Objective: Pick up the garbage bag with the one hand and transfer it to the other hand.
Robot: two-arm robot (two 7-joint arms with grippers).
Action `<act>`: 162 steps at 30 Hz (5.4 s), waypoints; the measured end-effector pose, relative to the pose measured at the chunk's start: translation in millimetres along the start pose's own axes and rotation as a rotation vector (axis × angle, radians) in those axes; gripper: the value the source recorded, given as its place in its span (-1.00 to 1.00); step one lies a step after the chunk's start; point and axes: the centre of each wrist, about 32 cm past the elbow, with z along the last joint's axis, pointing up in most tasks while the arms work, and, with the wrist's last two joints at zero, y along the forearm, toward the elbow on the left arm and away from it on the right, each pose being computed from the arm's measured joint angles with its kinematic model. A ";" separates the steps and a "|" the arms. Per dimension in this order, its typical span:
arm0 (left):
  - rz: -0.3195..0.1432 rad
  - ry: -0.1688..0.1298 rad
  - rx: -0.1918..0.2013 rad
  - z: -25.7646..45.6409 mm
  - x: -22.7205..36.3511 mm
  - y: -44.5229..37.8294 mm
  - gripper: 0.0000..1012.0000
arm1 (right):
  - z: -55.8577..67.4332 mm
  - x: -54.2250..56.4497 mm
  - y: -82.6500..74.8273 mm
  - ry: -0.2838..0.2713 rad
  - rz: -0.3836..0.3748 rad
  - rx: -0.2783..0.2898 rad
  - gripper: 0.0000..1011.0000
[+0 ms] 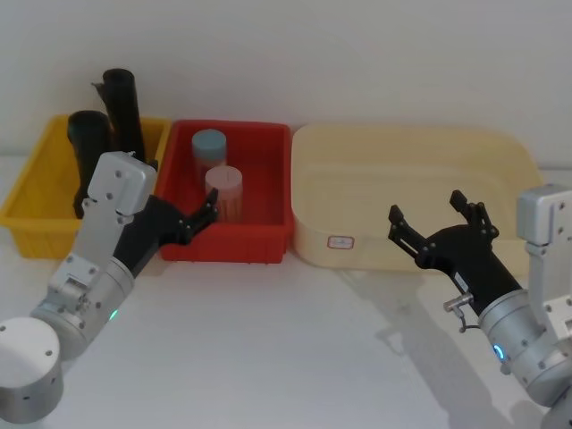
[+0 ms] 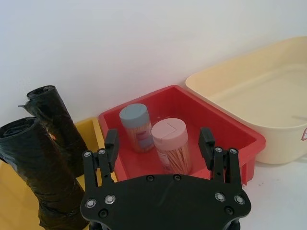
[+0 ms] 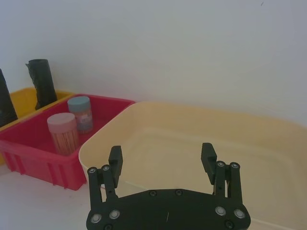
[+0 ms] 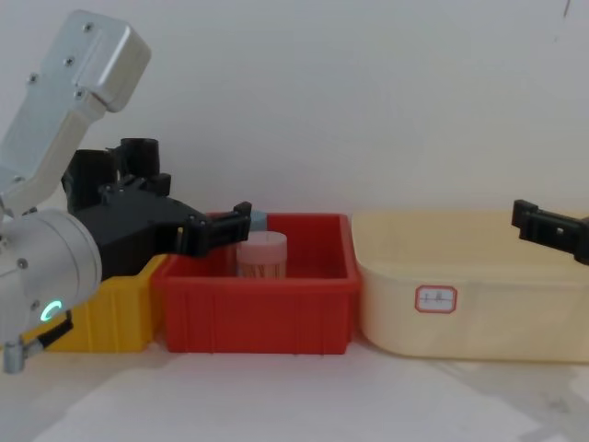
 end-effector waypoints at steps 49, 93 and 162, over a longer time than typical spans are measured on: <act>0.000 0.000 0.000 0.0 0.0 0.0 0.98 | 0.0 0.0 0.0 0.000 0.000 0.000 0.98; 0.167 0.216 0.211 64.4 58.5 63.1 0.98 | 0.0 0.0 0.0 0.000 0.000 0.000 0.98; 0.099 0.162 0.365 39.9 73.9 12.8 0.98 | 0.0 0.0 0.0 0.000 0.000 0.000 0.98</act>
